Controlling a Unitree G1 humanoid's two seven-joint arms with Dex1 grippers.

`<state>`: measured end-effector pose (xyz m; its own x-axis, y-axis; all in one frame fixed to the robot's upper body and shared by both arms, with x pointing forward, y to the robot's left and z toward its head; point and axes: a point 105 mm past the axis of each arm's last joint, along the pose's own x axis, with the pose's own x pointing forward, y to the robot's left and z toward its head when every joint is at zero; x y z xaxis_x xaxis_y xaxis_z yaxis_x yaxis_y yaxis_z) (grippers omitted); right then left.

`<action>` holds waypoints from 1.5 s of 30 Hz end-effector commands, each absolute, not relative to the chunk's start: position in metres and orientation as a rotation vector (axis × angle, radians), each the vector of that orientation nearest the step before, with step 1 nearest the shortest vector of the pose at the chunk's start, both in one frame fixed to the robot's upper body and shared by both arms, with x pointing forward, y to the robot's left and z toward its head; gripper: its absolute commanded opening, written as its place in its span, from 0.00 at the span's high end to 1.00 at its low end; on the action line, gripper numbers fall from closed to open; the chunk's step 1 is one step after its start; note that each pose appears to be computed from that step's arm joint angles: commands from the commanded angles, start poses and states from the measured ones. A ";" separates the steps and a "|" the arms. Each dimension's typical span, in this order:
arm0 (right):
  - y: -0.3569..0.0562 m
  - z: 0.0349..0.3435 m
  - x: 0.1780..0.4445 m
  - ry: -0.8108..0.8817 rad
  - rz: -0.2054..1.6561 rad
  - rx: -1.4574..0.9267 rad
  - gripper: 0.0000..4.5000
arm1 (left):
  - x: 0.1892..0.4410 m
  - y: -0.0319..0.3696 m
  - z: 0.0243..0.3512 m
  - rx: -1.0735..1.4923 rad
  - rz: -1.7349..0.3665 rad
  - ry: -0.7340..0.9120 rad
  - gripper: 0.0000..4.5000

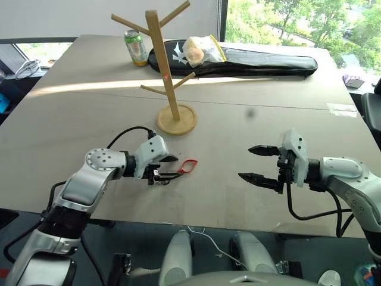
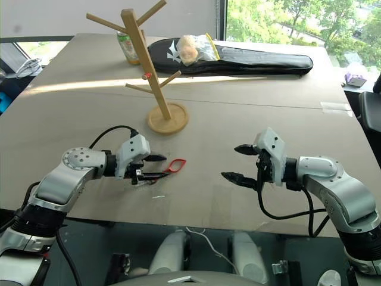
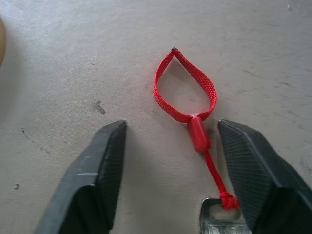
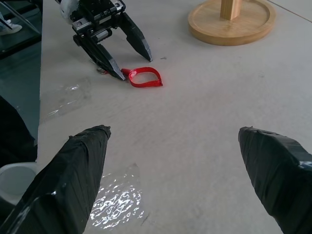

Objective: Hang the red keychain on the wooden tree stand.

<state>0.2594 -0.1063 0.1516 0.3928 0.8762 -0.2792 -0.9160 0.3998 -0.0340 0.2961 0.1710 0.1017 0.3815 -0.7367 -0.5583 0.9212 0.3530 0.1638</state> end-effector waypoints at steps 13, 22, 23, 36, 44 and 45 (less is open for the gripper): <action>-0.098 0.171 0.263 0.155 1.150 -0.212 0.00 | 0.275 0.170 0.086 0.467 -1.177 0.492 0.96; -0.079 0.196 0.260 -0.003 1.155 -0.215 0.00 | 0.280 0.143 0.178 0.494 -0.930 -0.085 0.96; -0.078 0.199 0.259 -0.016 1.158 -0.208 0.00 | 0.275 0.142 0.184 0.519 -0.894 -0.138 0.96; -0.072 0.245 0.267 -0.128 1.194 -0.166 0.00 | 0.278 0.145 0.251 0.548 -0.307 -0.595 0.96; -0.069 0.283 0.261 -0.190 1.217 -0.070 0.00 | 0.286 0.145 0.250 0.511 -0.237 -0.594 0.96; -0.068 0.285 0.259 -0.193 1.222 -0.062 0.00 | 0.288 0.145 0.250 0.508 -0.230 -0.596 0.96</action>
